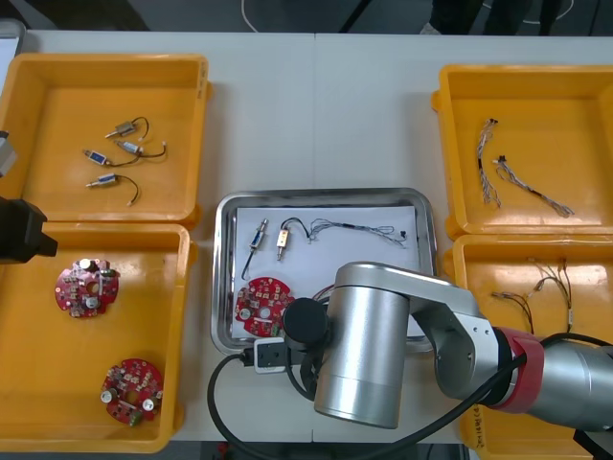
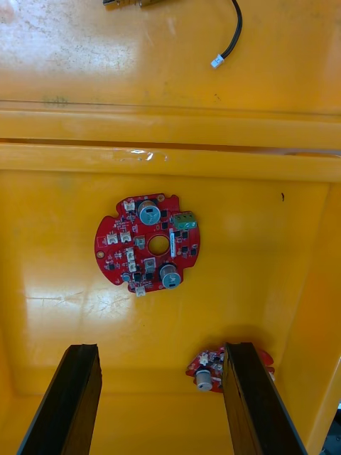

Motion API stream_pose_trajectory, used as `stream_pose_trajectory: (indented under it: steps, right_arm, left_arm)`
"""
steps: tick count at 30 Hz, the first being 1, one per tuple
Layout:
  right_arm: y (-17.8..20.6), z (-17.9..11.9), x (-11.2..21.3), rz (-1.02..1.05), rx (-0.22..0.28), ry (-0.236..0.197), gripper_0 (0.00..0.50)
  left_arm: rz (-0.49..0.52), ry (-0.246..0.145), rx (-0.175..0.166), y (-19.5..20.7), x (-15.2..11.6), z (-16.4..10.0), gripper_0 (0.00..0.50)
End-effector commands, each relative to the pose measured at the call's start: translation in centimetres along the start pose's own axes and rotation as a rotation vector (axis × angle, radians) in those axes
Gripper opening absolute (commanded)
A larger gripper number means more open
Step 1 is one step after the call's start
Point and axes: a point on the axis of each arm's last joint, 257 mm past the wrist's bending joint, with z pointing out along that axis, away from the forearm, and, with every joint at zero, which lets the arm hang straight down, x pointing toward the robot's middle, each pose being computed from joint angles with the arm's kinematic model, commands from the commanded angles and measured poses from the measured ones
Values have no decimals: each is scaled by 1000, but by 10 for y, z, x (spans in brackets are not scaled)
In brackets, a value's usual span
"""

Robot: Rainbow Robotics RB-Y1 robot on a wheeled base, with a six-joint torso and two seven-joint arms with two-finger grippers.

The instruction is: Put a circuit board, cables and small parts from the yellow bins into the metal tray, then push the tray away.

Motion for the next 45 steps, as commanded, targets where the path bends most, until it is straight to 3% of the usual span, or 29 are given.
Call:
stream_pose_trajectory:
  steps: [1, 37, 45]
  right_arm:
    - [-2, -6, -19, 3, 27, -40, 500]
    - [-15, -5, -10, 11, 72, -19, 500]
    - [-19, 7, -13, 22, 82, -18, 500]
  left_arm:
    - [92, -22, -51, 16, -2, -13, 500]
    - [92, -22, -51, 16, -2, -13, 500]
    - [92, -22, -51, 16, -2, -13, 500]
